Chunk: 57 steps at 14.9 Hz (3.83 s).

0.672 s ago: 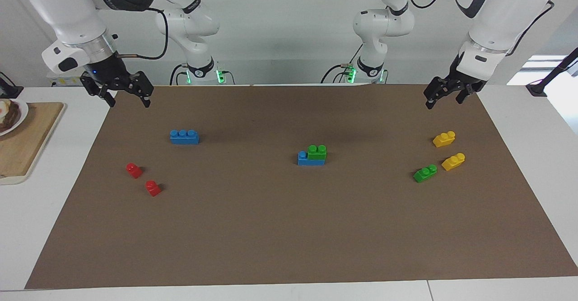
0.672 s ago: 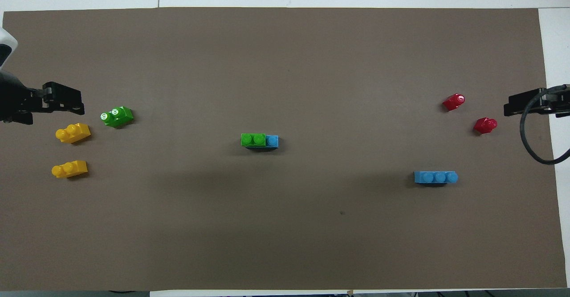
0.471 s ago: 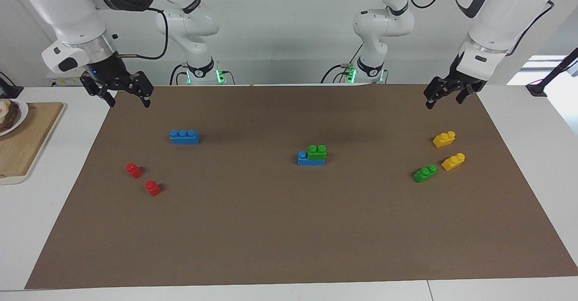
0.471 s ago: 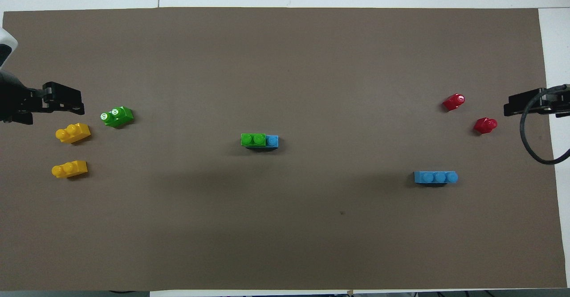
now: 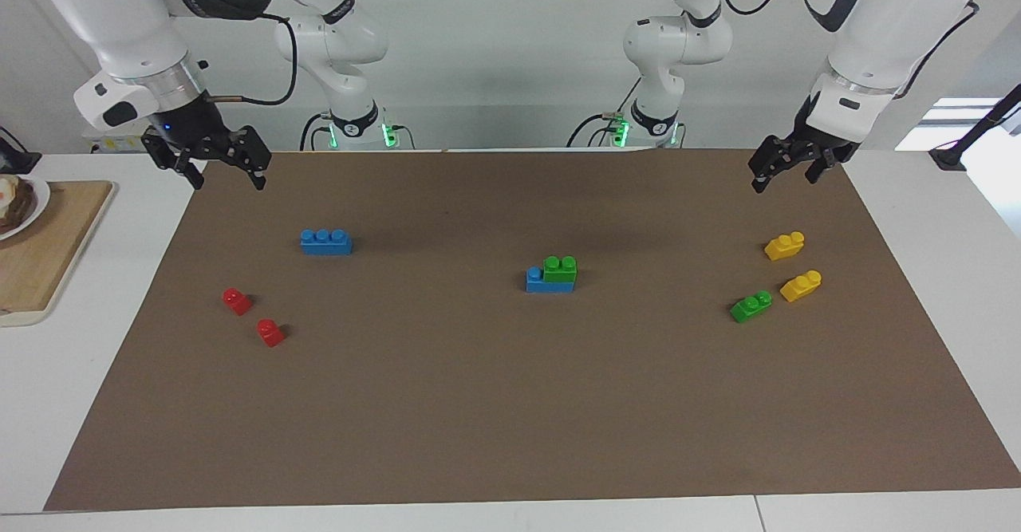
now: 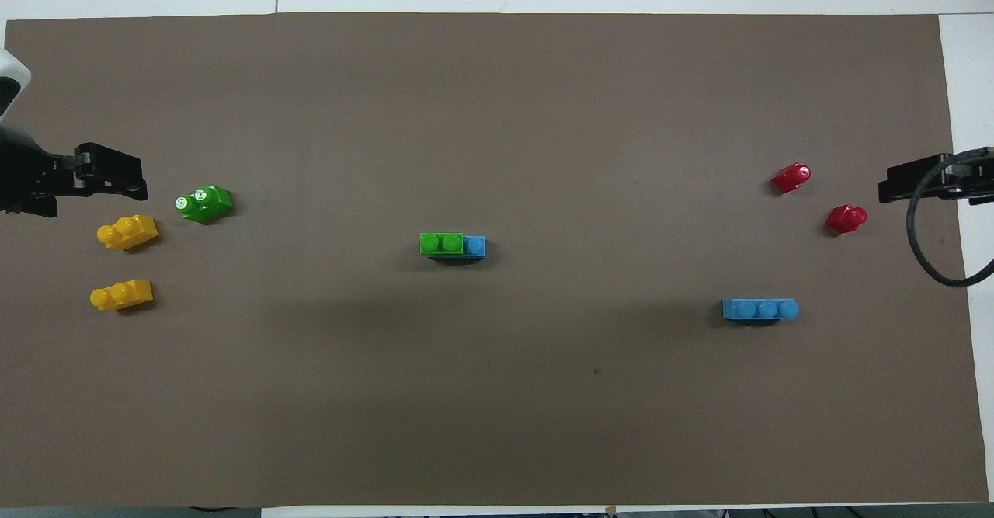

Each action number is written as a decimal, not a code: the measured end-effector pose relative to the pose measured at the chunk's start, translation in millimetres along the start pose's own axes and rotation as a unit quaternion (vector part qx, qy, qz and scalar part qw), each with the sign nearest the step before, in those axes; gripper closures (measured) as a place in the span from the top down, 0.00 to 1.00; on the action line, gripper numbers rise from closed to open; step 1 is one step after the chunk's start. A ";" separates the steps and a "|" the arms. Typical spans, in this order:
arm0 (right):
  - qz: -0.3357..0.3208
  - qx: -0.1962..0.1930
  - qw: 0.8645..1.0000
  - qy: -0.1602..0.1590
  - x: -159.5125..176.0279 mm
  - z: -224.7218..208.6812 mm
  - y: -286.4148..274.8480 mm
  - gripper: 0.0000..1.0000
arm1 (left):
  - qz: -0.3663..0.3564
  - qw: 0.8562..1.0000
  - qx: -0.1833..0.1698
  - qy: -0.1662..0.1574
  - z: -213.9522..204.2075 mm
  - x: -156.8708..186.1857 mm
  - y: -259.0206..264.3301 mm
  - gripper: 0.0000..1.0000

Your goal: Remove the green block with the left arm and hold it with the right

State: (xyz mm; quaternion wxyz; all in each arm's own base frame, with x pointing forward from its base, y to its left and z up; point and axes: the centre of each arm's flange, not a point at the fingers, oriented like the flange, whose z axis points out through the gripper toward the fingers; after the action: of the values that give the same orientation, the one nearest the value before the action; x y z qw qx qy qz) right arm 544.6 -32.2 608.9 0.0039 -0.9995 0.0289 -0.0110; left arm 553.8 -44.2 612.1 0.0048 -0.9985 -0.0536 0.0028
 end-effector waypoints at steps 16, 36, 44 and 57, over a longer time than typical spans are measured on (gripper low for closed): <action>0.000 0.000 1.000 0.000 0.0 0.0 0.0 1.00 | -0.025 1.000 -0.001 0.003 -3.0 -1.0 -2.0 1.00; 0.497 0.079 0.860 -0.087 -4.5 64.4 -113.7 1.00 | -0.182 0.983 -0.021 -0.026 45.4 -45.3 35.0 1.00; 0.622 0.126 0.750 -0.184 10.5 139.9 -181.1 1.00 | -0.338 0.941 -0.023 -0.019 55.3 -57.3 58.5 1.00; 0.664 0.158 0.707 -0.188 -7.3 193.1 -308.9 1.00 | -0.547 0.836 -0.002 -0.032 167.1 -61.2 207.8 1.00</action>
State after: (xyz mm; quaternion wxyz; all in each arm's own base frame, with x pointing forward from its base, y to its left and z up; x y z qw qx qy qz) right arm 559.5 278.0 418.3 0.1739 -0.6885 0.6812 0.1781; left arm 514.2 -255.8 443.2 0.0020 -0.8056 -0.5916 0.0316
